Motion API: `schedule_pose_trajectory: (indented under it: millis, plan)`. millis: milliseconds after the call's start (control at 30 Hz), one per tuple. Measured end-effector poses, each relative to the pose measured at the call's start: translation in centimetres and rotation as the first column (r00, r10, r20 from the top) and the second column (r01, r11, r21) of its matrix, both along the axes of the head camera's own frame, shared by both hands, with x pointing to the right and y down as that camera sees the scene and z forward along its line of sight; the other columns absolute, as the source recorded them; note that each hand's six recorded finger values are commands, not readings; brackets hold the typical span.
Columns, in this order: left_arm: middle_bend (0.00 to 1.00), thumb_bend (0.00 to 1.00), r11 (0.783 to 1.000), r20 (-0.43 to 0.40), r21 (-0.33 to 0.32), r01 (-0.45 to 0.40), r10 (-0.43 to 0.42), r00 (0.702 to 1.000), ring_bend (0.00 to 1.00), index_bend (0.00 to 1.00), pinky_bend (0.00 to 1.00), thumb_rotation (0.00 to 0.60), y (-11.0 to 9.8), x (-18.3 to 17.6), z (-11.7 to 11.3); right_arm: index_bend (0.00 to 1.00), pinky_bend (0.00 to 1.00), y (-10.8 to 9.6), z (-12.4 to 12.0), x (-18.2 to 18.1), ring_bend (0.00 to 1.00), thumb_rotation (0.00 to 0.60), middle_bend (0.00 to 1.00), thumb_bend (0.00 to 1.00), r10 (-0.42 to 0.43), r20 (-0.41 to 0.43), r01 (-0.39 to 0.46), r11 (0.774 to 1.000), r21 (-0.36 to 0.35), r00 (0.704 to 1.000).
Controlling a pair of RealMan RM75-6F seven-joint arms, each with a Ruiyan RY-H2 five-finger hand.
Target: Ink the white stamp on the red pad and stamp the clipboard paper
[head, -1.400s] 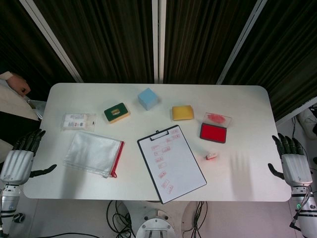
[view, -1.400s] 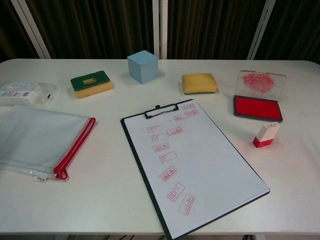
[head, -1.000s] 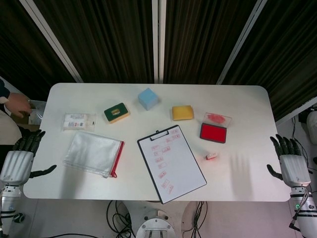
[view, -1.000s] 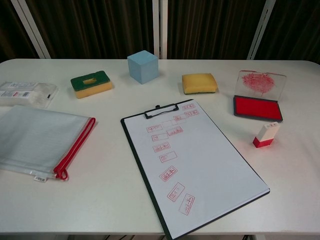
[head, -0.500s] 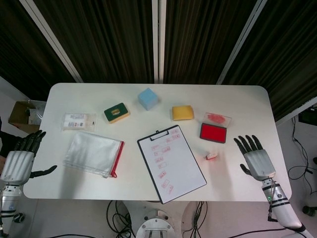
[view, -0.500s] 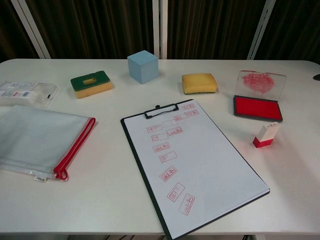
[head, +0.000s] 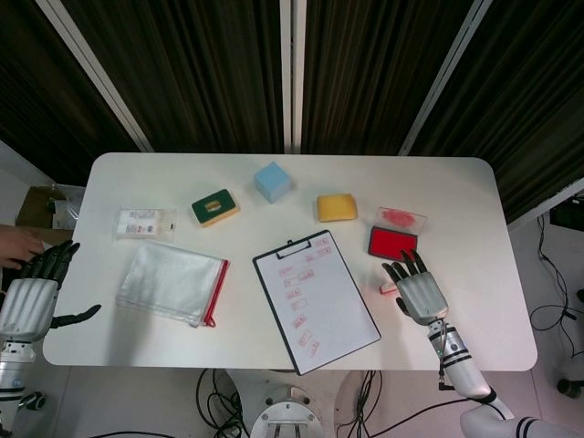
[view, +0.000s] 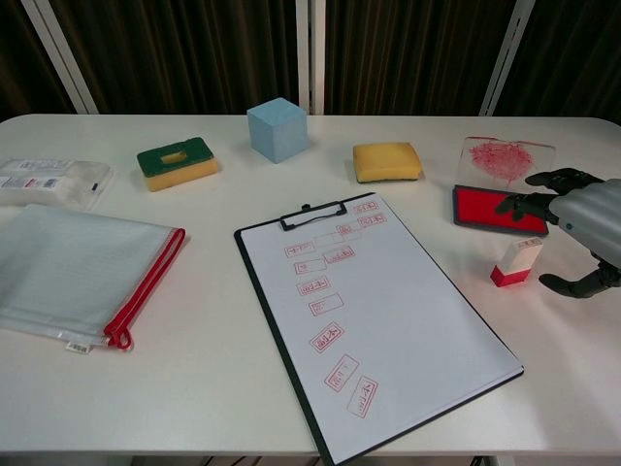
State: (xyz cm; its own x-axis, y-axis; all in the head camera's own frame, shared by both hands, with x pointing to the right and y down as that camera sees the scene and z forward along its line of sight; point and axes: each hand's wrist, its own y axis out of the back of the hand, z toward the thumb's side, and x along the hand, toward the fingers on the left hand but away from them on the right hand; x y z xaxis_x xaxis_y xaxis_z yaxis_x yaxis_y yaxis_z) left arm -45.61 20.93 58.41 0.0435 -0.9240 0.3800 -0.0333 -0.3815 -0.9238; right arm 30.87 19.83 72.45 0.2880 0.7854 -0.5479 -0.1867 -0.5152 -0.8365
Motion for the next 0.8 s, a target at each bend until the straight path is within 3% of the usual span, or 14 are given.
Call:
schedule_pose_trajectory:
  millis: [200, 800]
  plan:
    - [0.06, 0.06, 1.000, 0.001, -0.003, 0.004, -0.004, 1.000, 0.10, 0.04, 0.18, 0.429, 0.12, -0.25, 0.06, 0.38, 0.00, -0.18, 0.66, -0.52, 0.00, 0.600, 0.34, 0.28, 0.006, 0.014, -0.006, 1.000, 0.010, 1.000]
    - [0.06, 0.06, 1.000, 0.002, -0.005, 0.006, -0.006, 1.000, 0.10, 0.04, 0.18, 0.425, 0.16, -0.52, 0.01, 0.45, 0.00, -0.35, 0.82, -0.93, 0.00, 0.600, 0.40, 0.30, 0.029, 0.033, -0.031, 0.999, 0.038, 0.999]
